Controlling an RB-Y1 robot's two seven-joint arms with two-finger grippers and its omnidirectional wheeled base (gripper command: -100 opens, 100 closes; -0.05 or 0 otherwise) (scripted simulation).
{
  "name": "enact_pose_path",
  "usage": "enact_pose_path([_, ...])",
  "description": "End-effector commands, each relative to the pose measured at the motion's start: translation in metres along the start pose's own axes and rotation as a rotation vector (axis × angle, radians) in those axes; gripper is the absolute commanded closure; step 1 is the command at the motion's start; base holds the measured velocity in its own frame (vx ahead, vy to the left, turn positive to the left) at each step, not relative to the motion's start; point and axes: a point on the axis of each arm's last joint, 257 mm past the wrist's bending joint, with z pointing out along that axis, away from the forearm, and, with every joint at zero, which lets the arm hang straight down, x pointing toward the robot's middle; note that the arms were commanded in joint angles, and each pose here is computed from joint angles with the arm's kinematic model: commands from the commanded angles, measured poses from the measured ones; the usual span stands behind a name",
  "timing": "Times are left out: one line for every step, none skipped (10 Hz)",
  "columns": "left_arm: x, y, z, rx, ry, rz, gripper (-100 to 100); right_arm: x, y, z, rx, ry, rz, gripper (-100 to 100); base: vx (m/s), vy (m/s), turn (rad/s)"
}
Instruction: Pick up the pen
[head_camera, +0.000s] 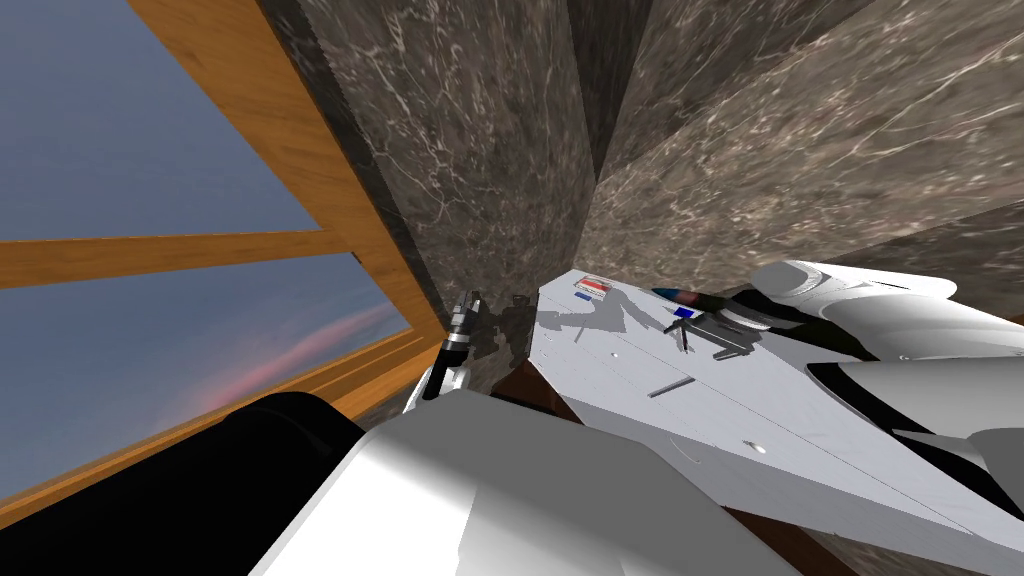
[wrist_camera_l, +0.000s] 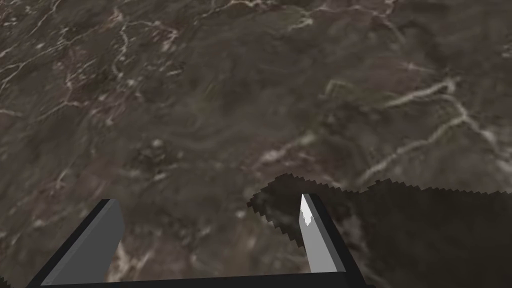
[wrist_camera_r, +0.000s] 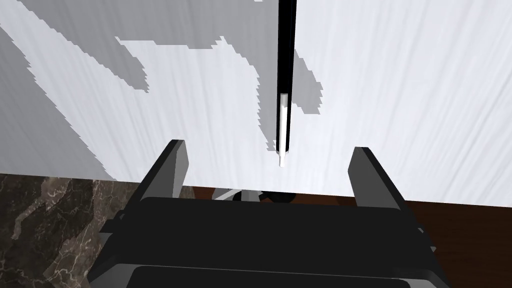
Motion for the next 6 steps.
enact_pose_path([0.0, 0.0, 0.0, 0.0, 0.0, 0.0, 0, -0.001, 0.002, -0.001, -0.005, -0.007, 0.001, -100, -0.005, 0.006, -0.004])
enact_pose_path([0.0, 0.0, 0.0, 0.0, 0.0, 0.0, 0, -0.001, 0.002, -0.001, -0.005, -0.007, 0.001, -100, 0.0, 0.0, 0.0])
enact_pose_path([0.0, 0.0, 0.0, 0.0, 0.0, 0.0, 0, -0.012, 0.011, -0.001, -0.033, -0.052, 0.004, -100, -0.009, 0.008, 0.07])
enact_pose_path([0.0, 0.0, 0.0, 0.0, 0.0, 0.0, 0, -0.012, 0.012, 0.0, -0.033, -0.053, 0.008, -100, -0.011, 0.007, 0.051])
enact_pose_path([0.0, 0.0, 0.0, 0.0, 0.0, 0.0, 0, -0.012, 0.011, -0.001, -0.033, -0.052, 0.004, -100, -0.006, 0.003, -0.018])
enact_pose_path([0.0, 0.0, 0.0, 0.0, 0.0, 0.0, 0, -0.012, 0.011, -0.001, -0.033, -0.052, 0.004, -100, 0.0, 0.0, 0.0])
